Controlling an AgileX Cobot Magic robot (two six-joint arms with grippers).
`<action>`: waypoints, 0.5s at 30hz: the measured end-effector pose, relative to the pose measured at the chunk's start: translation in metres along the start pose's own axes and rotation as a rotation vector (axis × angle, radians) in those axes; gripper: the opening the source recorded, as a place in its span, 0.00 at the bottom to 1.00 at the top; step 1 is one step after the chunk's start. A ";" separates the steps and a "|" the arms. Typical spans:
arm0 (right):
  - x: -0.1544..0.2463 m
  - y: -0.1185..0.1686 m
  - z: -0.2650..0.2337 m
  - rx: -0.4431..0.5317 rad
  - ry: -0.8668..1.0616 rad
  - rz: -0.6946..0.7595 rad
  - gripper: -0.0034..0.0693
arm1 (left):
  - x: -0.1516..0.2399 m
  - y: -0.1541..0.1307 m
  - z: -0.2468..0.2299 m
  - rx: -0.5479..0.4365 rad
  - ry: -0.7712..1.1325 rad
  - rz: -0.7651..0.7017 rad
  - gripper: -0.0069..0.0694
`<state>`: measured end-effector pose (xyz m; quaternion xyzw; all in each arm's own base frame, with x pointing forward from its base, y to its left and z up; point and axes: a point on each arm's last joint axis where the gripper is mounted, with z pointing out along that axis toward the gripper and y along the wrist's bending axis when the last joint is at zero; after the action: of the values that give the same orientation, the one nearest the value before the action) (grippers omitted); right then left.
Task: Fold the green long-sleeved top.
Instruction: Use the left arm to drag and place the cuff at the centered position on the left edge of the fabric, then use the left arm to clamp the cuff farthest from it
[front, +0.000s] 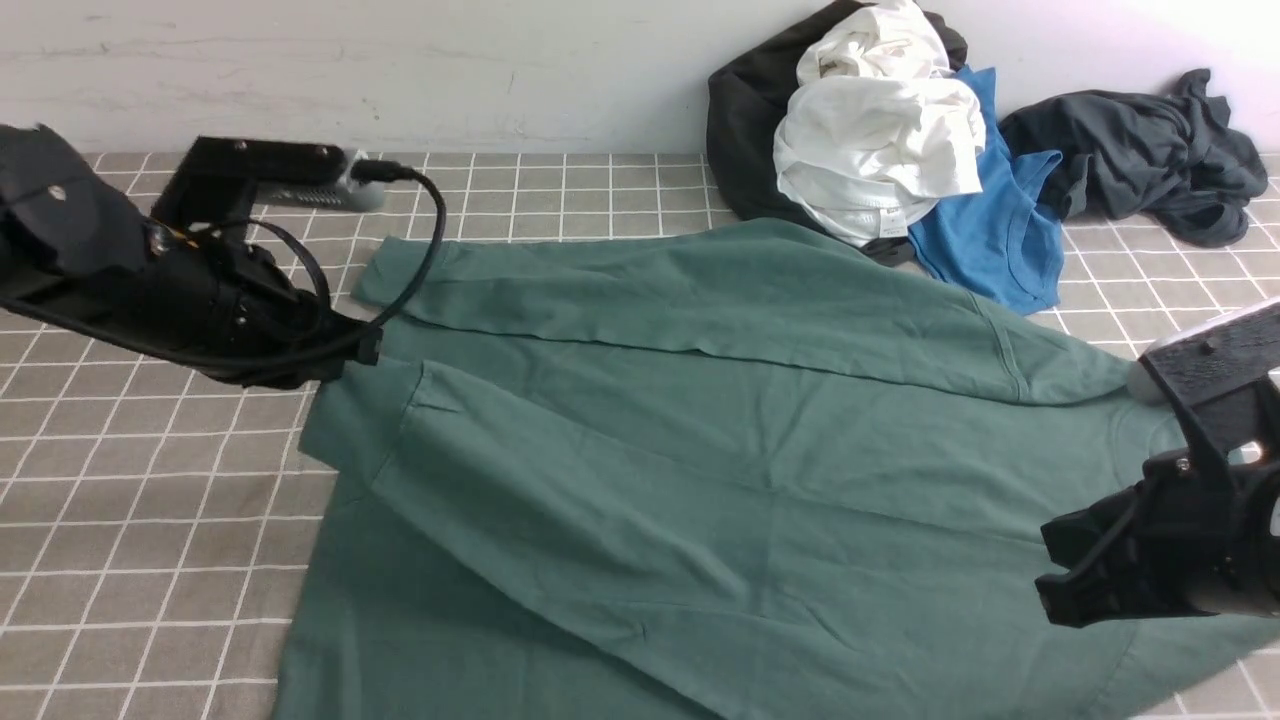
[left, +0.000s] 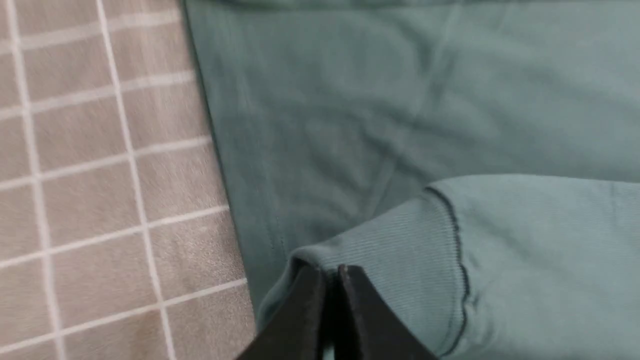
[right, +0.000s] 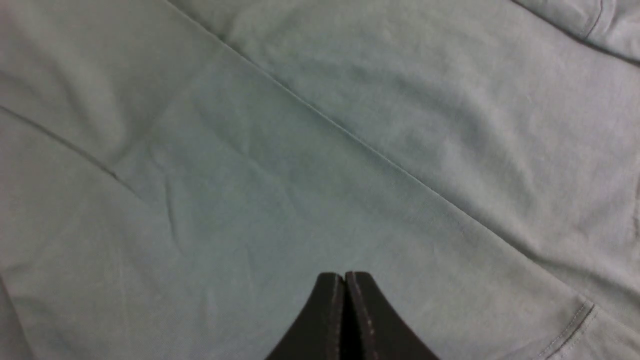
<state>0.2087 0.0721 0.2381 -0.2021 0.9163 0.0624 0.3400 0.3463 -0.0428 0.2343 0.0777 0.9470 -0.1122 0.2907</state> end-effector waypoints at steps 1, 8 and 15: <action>0.000 0.000 0.000 0.000 0.000 0.000 0.03 | -0.002 0.002 0.008 0.004 0.020 -0.002 0.13; 0.000 0.000 0.000 0.001 -0.003 0.000 0.03 | -0.068 0.014 0.036 0.023 -0.040 -0.079 0.50; -0.001 0.000 0.000 -0.002 -0.009 0.009 0.03 | -0.114 0.058 0.086 -0.006 -0.101 -0.286 0.62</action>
<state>0.2092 0.0725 0.2386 -0.1978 0.9157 0.0658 0.3436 0.4981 -0.0184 0.2198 -0.0646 0.9330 -0.1534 0.3192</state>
